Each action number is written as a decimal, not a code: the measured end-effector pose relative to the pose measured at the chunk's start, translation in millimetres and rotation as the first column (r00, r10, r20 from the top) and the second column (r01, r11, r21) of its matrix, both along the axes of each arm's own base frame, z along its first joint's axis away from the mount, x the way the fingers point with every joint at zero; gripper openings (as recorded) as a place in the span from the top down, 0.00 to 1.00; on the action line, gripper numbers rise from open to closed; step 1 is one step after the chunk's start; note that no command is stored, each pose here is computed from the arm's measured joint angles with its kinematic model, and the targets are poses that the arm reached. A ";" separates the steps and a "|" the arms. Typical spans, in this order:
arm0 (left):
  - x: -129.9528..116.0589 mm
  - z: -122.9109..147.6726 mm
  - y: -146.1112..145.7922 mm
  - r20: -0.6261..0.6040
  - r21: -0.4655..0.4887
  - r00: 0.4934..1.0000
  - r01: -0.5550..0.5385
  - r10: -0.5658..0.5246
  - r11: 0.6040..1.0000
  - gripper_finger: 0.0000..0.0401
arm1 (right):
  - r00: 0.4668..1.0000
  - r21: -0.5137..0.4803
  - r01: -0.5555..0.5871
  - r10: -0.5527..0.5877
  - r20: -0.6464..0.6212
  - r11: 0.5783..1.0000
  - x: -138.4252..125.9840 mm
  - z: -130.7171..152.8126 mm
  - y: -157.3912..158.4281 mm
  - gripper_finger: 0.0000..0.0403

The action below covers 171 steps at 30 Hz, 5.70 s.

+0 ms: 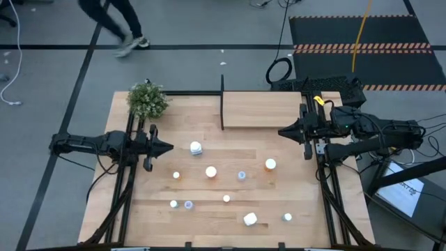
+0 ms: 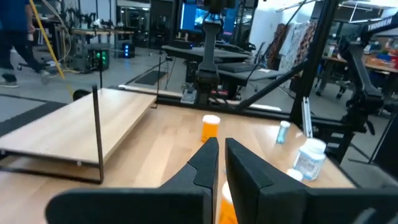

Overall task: Pick and place medicine bottles onto shelf by color
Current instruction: Put the right large orange pill bottle on the shelf

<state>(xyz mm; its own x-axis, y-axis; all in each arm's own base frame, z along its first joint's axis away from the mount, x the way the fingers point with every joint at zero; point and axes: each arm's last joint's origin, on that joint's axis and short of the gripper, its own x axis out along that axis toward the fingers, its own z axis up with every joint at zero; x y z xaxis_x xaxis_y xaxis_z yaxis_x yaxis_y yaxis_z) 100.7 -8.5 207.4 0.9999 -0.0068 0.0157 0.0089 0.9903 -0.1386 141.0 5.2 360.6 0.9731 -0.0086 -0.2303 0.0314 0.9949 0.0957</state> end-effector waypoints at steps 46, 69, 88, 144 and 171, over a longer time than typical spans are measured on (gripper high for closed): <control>127.0 112.0 -3.6 -0.458 0.270 0.887 0.076 0.058 0.960 0.92 | 0.968 0.135 0.071 -0.036 -0.249 0.988 28.2 -112.0 18.6 0.96; 127.1 112.1 -0.7 -0.457 0.269 0.887 0.064 0.069 0.961 0.92 | 0.782 0.039 0.126 -0.075 -0.618 0.991 56.7 -142.7 29.4 0.49; 127.1 112.0 -0.7 -0.457 0.277 0.887 0.068 0.070 0.958 0.92 | 0.774 0.034 0.127 -0.078 -0.628 0.991 60.5 -146.7 30.1 0.36; 128.9 115.8 -0.8 -0.418 0.287 0.906 0.060 0.069 0.956 0.92 | 0.760 0.111 0.181 -0.068 -0.646 0.977 46.3 -192.1 30.2 0.19; 129.3 116.8 -0.8 -0.407 0.306 0.911 0.065 0.069 0.950 0.92 | 0.634 -0.003 0.137 -0.089 -0.768 0.991 74.5 -190.1 32.0 0.22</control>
